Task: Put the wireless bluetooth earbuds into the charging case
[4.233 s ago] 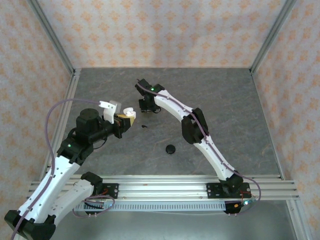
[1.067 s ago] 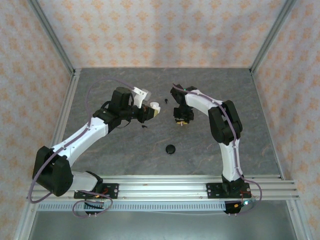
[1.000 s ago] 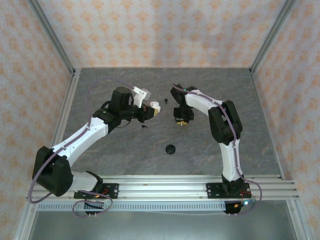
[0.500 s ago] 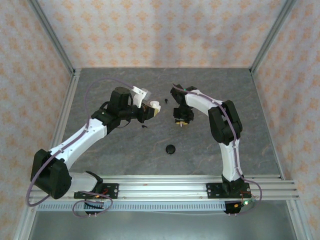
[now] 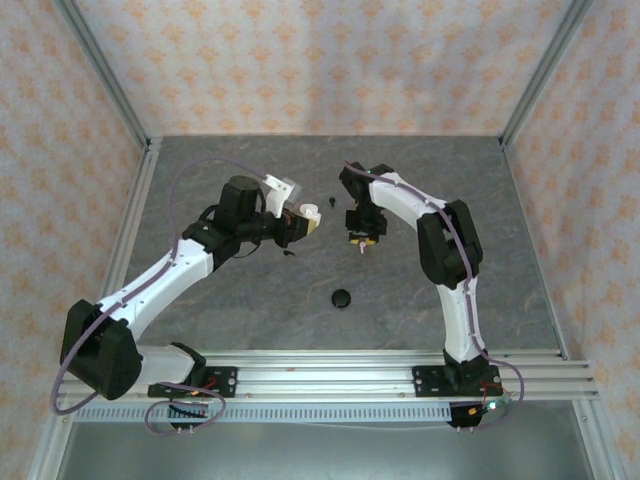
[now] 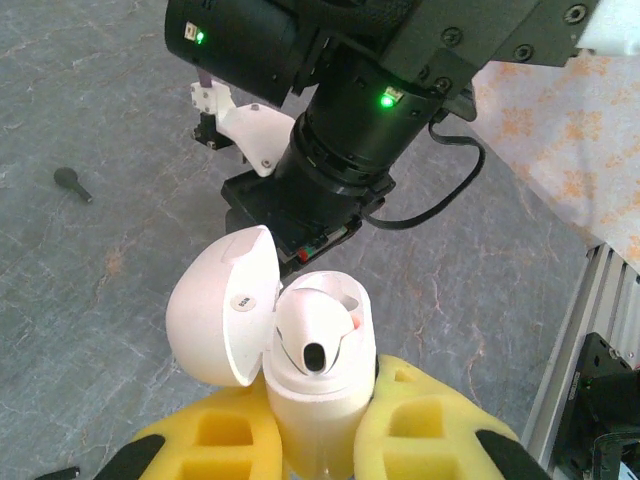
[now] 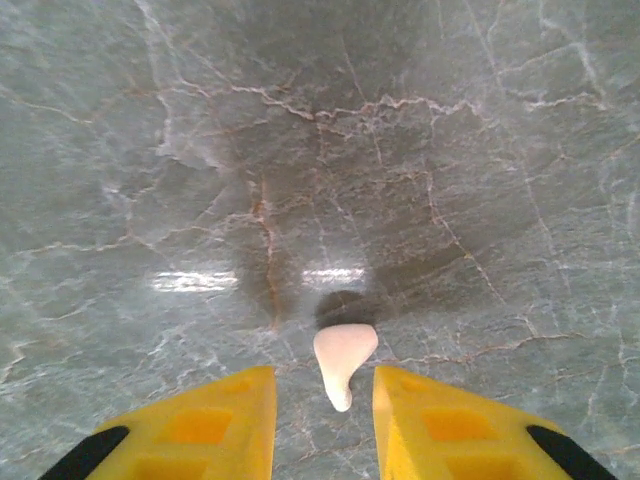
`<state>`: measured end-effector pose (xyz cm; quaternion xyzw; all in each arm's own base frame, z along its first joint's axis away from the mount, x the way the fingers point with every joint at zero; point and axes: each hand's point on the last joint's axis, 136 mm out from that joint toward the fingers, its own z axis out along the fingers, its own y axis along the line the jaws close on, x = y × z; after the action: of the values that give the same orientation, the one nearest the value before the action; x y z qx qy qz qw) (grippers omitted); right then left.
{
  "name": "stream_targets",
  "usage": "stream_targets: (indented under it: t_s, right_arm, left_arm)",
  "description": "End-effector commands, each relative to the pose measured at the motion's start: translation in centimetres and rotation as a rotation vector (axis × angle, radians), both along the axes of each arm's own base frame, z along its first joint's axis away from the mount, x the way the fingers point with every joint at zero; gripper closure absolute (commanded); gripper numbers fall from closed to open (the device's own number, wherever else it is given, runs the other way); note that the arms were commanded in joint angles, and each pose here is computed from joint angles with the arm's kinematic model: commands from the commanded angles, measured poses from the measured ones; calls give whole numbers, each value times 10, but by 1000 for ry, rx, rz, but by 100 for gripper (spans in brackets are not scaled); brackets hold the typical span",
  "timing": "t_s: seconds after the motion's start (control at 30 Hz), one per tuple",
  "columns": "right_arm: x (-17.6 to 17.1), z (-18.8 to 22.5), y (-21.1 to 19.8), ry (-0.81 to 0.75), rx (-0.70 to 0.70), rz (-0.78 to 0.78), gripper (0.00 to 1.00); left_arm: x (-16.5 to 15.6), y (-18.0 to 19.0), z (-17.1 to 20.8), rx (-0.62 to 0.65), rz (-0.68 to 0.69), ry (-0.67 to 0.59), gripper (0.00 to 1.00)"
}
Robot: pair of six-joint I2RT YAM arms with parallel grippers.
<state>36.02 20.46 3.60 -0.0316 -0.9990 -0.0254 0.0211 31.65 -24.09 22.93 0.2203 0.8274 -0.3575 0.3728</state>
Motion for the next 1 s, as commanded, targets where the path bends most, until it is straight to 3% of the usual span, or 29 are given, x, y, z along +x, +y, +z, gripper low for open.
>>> stream_targets:
  t_s: [0.0,0.3,0.97]
  right_arm:
    - [-7,-8,-11,49,-61,15,68]
    - [-4,-21,-10,64,-71,20,68]
    - [7,-8,-9,21,-71,13,69]
  left_arm:
    - [-2,2,8,-9,11,-47,100]
    - [-3,3,9,-15,14,-49,100]
    - [-19,14,11,-12,38,-61,100]
